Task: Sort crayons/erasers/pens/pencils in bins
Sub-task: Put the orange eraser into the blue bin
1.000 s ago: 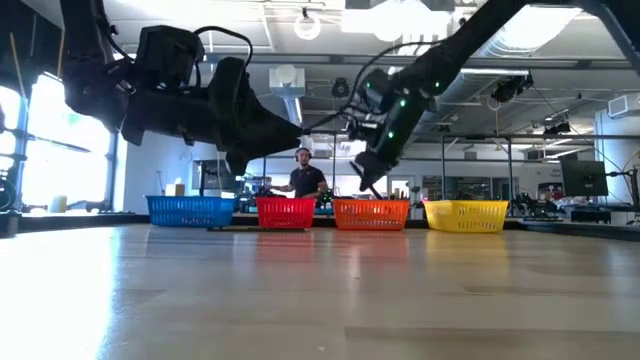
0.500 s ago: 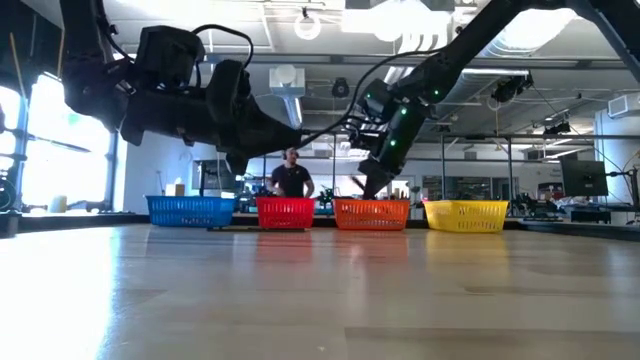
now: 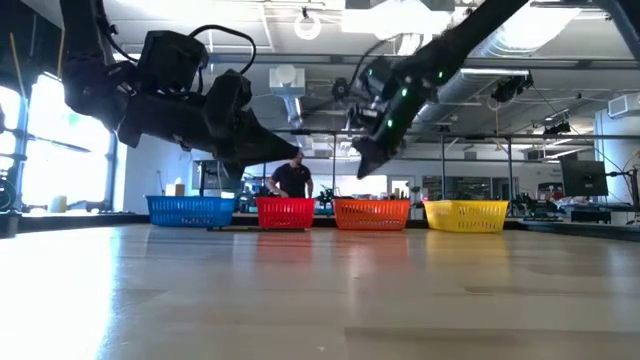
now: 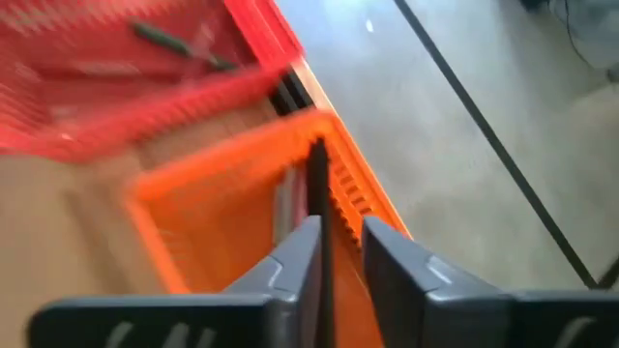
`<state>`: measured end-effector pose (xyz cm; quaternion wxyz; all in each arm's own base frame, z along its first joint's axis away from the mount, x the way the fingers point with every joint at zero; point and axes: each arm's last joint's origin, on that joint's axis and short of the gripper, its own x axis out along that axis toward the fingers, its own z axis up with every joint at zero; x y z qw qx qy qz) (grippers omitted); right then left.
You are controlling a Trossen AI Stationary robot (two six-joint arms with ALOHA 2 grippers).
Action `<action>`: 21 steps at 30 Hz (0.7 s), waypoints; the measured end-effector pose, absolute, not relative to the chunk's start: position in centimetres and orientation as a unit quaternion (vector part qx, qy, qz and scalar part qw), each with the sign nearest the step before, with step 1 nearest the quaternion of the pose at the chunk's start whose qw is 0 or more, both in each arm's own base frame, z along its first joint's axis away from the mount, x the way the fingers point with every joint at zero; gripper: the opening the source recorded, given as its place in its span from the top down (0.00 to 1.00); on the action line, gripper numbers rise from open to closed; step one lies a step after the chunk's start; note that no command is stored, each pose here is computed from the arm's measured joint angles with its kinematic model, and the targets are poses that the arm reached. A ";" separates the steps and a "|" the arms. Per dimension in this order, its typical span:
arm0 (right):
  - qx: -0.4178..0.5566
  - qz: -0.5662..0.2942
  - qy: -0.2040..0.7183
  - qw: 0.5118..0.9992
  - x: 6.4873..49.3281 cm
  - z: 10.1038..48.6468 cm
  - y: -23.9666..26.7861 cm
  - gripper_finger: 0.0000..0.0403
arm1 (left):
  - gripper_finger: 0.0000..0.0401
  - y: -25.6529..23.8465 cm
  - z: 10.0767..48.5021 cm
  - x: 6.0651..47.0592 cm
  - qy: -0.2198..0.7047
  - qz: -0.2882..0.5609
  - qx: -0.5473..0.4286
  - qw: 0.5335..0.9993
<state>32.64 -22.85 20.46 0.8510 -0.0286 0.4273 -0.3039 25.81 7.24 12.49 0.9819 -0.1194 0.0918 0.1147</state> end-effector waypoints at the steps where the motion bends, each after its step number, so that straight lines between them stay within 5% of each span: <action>1: -0.028 -0.300 0.420 0.856 32.7 21.1 -22.4 0.85 | 1.00 7.2 12.5 25.8 0.092 0.115 -0.119 0.982; 6: -0.030 -0.271 0.347 0.897 32.0 22.7 -19.6 0.99 | 1.00 7.2 12.5 25.8 0.093 0.115 -0.110 0.983; 21: 0.035 -0.209 0.231 0.950 25.6 21.2 -7.6 1.00 | 1.00 7.2 12.5 25.8 0.092 0.115 -0.111 0.983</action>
